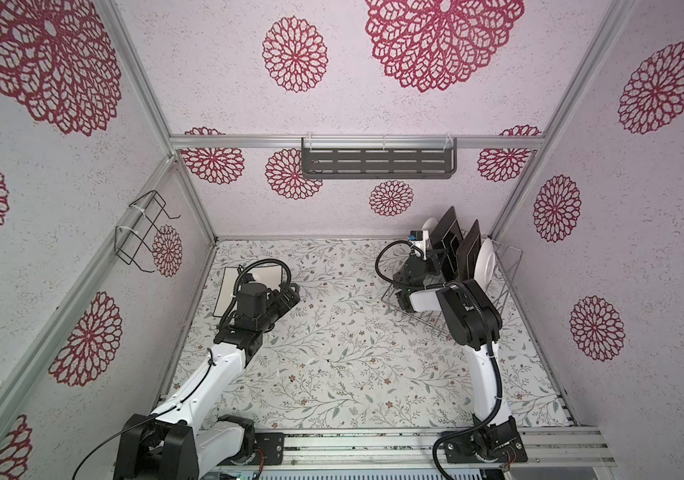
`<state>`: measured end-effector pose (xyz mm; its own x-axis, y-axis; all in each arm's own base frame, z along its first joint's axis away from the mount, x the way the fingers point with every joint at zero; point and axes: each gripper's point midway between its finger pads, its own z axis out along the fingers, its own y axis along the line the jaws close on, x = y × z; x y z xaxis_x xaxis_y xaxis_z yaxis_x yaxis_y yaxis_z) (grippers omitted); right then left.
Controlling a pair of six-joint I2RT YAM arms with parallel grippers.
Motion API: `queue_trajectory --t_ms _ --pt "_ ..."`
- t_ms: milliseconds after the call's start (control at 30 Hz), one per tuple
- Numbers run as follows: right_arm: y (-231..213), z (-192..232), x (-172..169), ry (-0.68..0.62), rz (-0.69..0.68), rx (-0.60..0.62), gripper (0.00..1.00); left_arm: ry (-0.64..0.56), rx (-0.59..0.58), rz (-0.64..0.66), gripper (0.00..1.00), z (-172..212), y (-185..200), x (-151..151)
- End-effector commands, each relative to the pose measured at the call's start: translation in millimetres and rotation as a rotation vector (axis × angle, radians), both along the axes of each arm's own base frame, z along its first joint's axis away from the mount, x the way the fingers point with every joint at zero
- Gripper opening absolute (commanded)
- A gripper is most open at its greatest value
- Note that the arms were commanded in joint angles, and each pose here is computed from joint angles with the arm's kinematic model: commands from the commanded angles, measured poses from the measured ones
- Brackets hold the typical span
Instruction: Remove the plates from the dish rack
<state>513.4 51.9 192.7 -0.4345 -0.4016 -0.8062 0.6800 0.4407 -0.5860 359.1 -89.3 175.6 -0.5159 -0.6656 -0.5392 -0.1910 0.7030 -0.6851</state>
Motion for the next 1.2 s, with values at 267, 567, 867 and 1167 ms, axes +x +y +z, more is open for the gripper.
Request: queue_trajectory --t_ms 267,567,867,1167 --pt "11 56 -14 -0.098 0.002 0.070 0.00 -0.029 0.008 -0.013 0.99 8 -3 -2" --pt "11 73 -17 -0.115 0.027 0.096 0.00 -0.035 0.001 -0.019 0.99 11 -4 -2" --pt "20 90 -18 -0.132 0.046 0.079 0.00 -0.041 0.006 -0.011 0.99 15 -2 -4" --pt "27 108 -21 -0.149 0.068 0.083 0.00 -0.042 0.001 -0.014 0.99 17 -3 -4"
